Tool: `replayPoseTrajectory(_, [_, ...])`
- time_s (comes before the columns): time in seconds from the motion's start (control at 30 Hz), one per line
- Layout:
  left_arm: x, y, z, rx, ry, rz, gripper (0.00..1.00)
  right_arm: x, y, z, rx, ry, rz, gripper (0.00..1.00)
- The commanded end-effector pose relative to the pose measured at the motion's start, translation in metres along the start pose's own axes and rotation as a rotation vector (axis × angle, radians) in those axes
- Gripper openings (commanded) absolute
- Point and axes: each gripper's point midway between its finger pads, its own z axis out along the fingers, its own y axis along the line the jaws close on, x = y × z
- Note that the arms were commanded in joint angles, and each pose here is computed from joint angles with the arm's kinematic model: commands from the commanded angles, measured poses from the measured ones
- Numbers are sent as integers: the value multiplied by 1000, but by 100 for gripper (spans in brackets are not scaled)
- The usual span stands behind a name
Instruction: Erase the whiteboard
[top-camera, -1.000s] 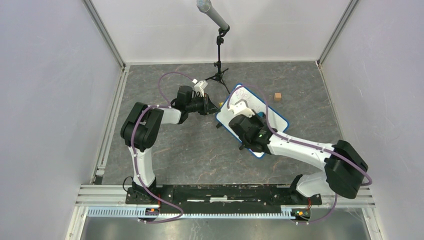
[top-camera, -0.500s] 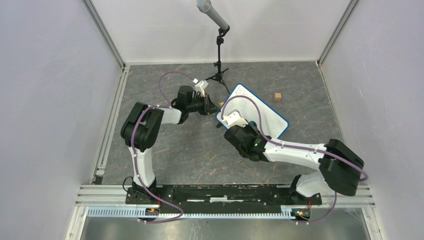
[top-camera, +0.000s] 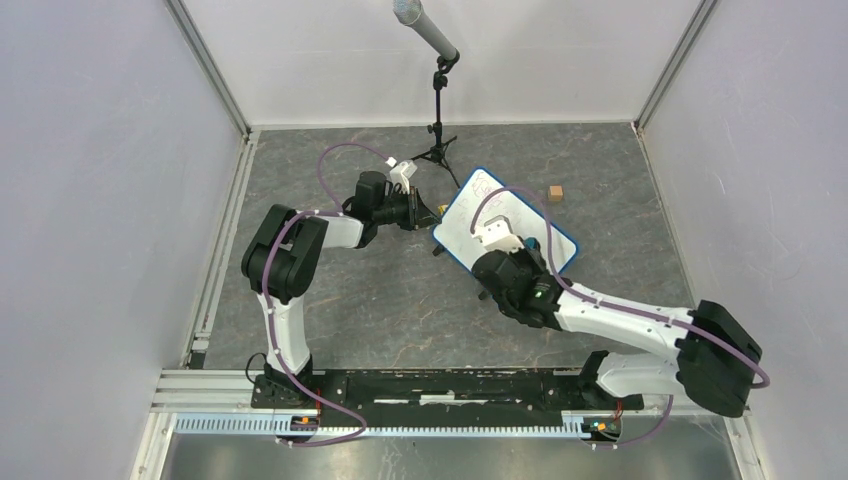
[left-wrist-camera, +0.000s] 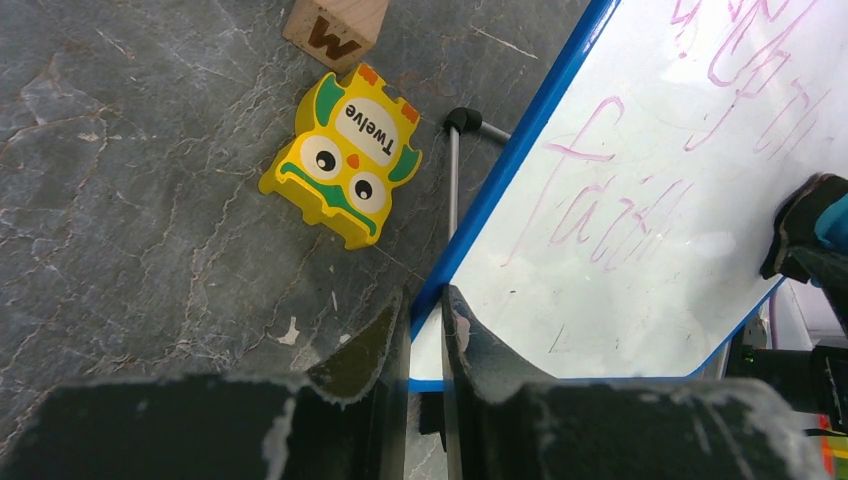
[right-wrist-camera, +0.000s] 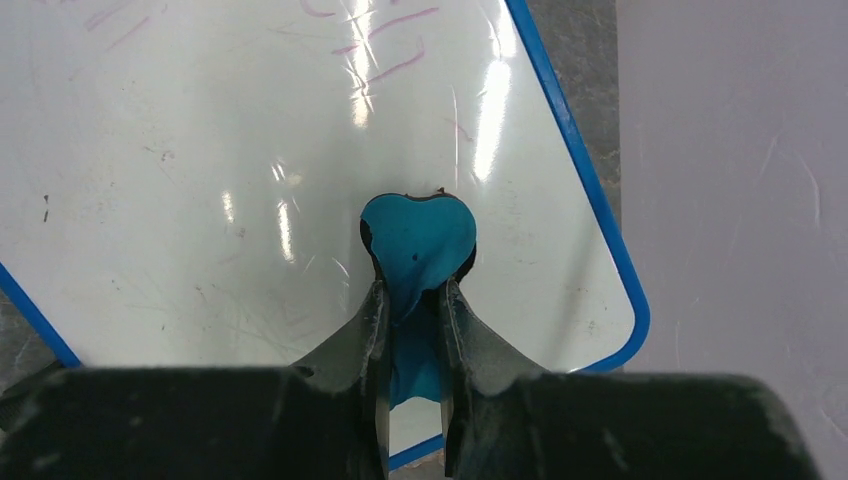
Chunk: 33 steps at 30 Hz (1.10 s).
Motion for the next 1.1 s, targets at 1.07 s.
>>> replayPoseTrajectory(1.07, [2, 3, 6, -36, 10, 53, 21, 31, 6, 2, -15, 50, 51, 11])
